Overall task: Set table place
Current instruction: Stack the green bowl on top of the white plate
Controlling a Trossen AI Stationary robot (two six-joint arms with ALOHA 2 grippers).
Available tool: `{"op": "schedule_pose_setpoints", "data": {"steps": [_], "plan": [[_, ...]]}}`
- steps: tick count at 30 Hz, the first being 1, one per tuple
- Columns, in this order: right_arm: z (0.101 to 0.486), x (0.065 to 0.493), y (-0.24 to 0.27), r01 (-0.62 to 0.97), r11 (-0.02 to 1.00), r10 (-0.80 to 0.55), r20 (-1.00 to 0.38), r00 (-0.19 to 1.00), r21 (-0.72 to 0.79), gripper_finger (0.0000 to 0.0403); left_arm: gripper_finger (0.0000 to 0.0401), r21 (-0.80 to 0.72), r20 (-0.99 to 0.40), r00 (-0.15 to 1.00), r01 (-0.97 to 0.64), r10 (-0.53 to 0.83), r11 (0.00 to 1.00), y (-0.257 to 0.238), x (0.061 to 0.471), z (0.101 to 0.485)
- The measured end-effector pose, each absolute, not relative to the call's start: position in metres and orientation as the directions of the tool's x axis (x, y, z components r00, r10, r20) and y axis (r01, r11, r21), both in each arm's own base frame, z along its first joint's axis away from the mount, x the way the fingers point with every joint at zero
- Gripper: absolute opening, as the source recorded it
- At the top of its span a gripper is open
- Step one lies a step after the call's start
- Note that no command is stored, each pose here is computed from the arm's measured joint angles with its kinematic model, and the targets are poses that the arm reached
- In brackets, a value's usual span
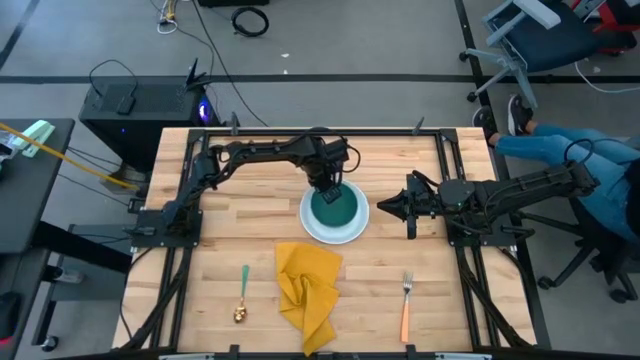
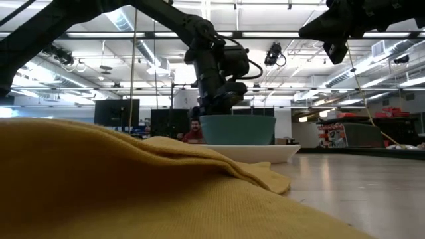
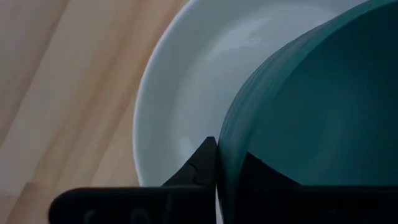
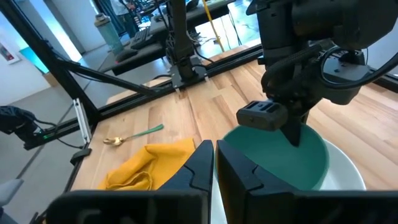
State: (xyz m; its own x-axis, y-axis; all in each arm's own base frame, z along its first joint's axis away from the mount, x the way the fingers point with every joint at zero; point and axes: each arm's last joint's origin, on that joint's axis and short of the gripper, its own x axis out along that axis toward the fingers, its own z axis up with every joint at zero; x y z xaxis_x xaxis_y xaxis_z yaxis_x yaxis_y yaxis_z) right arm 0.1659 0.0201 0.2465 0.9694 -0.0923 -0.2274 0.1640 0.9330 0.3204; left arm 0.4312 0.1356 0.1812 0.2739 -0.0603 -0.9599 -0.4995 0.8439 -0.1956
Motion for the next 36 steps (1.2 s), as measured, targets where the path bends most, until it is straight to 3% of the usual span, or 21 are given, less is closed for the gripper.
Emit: {"op": "schedule_pose_setpoints", "data": {"steps": [10,36], "plan": [[0.2466,0.1658,0.0205,0.15,0.935,-0.078,-0.228,0.971,0.321,0.0028,0.0021,-0.186,-0.962,0.267,-0.506,-0.052,0.842,0.1373,0.4301,0.1811],[0.2465,0.1659,0.0207,0.143,0.937,-0.071,-0.229,0.971,0.319,0.0028,0.0145,-0.185,-0.962,0.27,-0.502,-0.05,0.845,0.1375,0.4305,0.1812]]}}
